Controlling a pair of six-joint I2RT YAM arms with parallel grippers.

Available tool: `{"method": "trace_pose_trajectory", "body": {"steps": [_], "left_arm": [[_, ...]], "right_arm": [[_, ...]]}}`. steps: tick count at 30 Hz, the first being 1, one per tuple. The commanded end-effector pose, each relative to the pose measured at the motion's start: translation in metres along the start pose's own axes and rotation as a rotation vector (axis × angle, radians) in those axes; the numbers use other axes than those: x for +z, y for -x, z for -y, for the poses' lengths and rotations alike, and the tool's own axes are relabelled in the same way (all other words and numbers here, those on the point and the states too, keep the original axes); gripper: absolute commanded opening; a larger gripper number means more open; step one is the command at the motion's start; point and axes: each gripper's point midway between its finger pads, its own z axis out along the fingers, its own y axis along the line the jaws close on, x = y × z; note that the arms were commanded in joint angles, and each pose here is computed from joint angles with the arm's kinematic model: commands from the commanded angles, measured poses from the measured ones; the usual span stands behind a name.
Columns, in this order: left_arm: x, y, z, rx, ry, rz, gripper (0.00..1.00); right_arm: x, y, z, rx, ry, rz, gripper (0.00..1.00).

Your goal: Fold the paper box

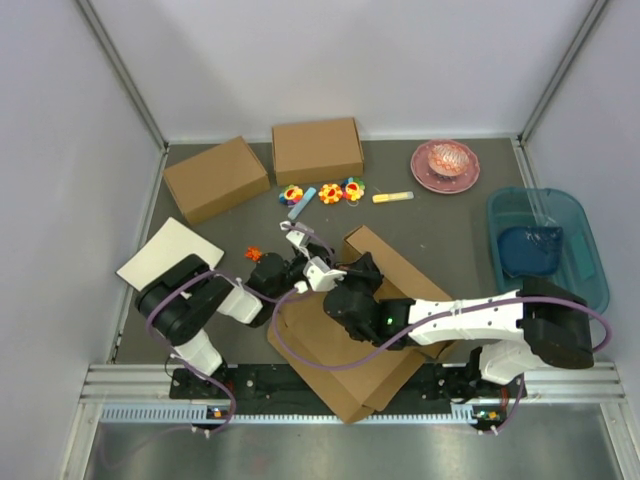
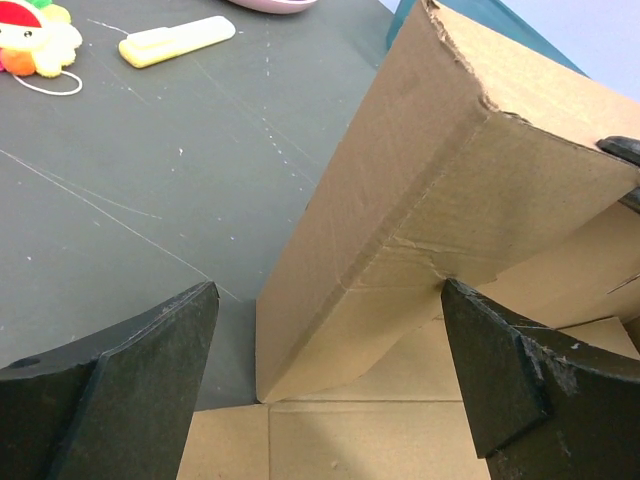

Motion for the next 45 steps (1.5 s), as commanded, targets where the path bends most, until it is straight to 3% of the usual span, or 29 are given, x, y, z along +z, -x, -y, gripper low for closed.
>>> {"method": "trace_pose_trajectory", "body": {"steps": [1,7,11,12,15,16,20,24,28,30,31,32,45], "left_arm": [[0.014,0.052,0.018,0.084,-0.076,0.207,0.99],[0.028,0.059,0.019,0.119,-0.090,0.217,0.95],[0.036,0.059,0.018,0.131,-0.097,0.208,0.80],[0.038,0.059,0.018,0.134,-0.098,0.205,0.69],[0.038,0.054,0.019,0.143,-0.108,0.184,0.49],[0.037,0.051,0.018,0.148,-0.105,0.174,0.35],[0.032,0.045,0.014,0.160,-0.083,0.155,0.01],[0.026,0.047,0.010,0.168,-0.047,0.149,0.00],[0.021,0.046,0.004,0.170,-0.005,0.129,0.00],[0.018,0.047,0.002,0.171,0.016,0.118,0.00],[0.017,0.048,0.001,0.179,0.027,0.119,0.00],[0.016,0.048,0.001,0.180,0.034,0.115,0.00],[0.000,0.046,-0.022,0.245,0.267,0.039,0.00]], "right_arm": [[-0.003,0.022,-0.021,0.066,0.105,0.071,0.00],[-0.007,0.024,-0.027,0.078,0.134,0.080,0.00],[-0.009,0.024,-0.031,0.078,0.143,0.080,0.00],[-0.009,0.023,-0.031,0.080,0.144,0.078,0.00],[-0.009,0.022,-0.031,0.081,0.145,0.077,0.00],[-0.009,0.021,-0.031,0.083,0.144,0.075,0.00],[-0.009,0.021,-0.028,0.089,0.135,0.073,0.00],[-0.011,0.025,-0.018,0.112,0.113,0.074,0.00],[-0.014,0.033,0.002,0.185,0.083,0.084,0.39],[-0.018,0.037,0.018,0.235,0.069,0.091,0.49],[-0.020,0.039,0.022,0.251,0.065,0.094,0.65],[-0.022,0.039,0.027,0.255,0.061,0.092,0.69],[-0.041,0.035,0.080,0.540,0.018,0.133,0.77]]}}
